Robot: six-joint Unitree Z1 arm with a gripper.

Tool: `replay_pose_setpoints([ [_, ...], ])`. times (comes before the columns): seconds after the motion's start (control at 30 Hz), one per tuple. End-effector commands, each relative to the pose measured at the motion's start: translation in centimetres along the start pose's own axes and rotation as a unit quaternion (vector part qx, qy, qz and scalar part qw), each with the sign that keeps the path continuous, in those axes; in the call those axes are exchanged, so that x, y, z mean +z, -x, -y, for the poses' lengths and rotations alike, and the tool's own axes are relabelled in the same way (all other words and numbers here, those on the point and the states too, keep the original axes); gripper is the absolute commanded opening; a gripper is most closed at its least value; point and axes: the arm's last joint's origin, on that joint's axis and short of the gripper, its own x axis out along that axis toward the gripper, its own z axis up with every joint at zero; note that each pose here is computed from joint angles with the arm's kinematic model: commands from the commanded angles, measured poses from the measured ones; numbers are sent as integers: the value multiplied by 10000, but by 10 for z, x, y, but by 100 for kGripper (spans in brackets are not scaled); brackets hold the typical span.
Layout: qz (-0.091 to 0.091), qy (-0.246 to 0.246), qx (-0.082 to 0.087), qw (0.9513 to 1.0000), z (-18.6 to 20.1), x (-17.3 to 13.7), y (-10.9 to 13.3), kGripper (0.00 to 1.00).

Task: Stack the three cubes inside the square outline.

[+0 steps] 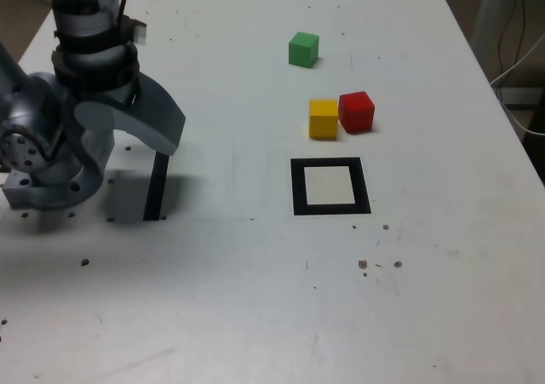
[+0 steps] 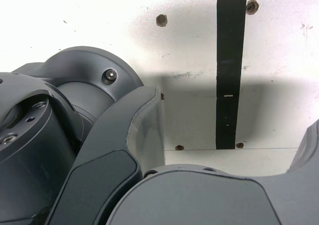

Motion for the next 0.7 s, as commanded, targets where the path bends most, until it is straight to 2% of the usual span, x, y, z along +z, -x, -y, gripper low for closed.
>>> replay_pose_setpoints([
  [0.0,-27,4,1,10000,0,0,0,99],
  [0.47,-50,3,-4,10000,0,2,1,99],
  [0.67,-149,-15,39,9999,-1,15,6,99],
])
